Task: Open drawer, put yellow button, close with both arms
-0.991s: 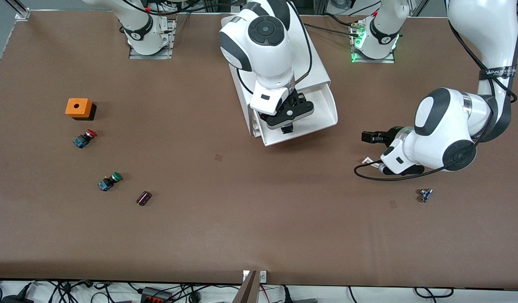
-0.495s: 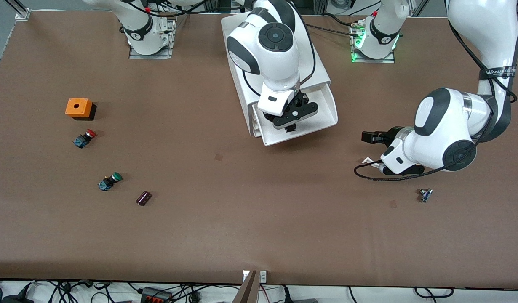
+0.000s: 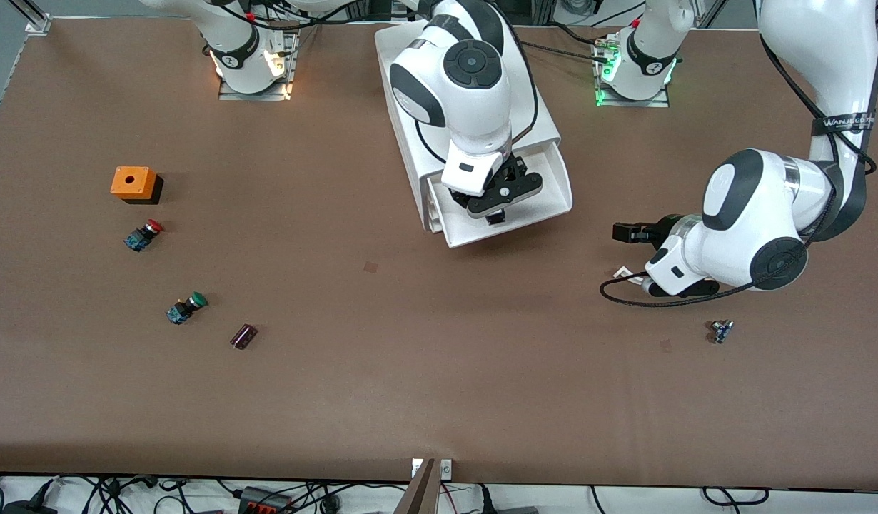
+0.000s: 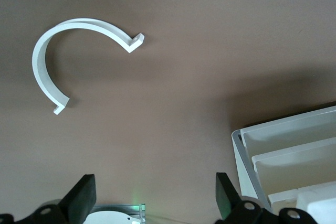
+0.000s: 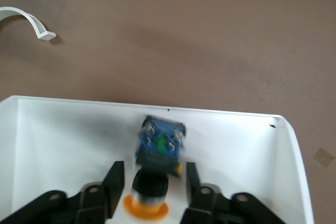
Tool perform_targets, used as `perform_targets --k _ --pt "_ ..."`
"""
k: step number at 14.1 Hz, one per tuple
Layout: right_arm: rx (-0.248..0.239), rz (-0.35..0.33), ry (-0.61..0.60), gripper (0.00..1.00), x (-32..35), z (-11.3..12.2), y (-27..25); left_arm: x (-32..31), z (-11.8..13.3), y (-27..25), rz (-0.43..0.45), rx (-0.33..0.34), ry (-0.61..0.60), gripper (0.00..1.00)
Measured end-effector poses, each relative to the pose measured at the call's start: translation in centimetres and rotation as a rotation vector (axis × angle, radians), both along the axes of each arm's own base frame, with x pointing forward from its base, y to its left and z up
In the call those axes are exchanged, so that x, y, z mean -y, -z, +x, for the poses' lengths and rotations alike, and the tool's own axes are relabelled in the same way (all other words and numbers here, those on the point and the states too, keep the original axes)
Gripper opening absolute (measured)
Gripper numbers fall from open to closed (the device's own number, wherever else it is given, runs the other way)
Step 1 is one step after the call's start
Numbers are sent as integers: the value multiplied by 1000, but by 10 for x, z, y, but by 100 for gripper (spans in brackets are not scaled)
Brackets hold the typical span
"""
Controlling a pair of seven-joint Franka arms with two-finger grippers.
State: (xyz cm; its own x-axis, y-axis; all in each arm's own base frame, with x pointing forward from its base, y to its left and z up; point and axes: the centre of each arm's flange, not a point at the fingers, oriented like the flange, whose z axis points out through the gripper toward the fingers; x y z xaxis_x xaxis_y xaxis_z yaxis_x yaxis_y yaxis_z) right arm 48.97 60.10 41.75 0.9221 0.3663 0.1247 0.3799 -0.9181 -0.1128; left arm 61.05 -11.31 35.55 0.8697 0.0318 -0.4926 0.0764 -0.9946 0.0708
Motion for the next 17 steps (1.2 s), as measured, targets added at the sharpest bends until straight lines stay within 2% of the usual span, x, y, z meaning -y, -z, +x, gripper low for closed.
perform_targets --k 4,8,11,14,17 --pt "4 12 36 99 0 1 -7 0 0 0 0 0 0 100" --pt "39 35 90 100 23 22 -56 3 2 -7 -4 19 3 100" --pt "32 16 203 100 95 74 -91 9 4 -23 -10 64 6 100" --pt "-2 -20 329 100 180 129 -100 43 7 -35 -15 146 -20 100" --pt "-44 -66 385 100 262 169 -96 98 8 -46 7 282 -19 100"
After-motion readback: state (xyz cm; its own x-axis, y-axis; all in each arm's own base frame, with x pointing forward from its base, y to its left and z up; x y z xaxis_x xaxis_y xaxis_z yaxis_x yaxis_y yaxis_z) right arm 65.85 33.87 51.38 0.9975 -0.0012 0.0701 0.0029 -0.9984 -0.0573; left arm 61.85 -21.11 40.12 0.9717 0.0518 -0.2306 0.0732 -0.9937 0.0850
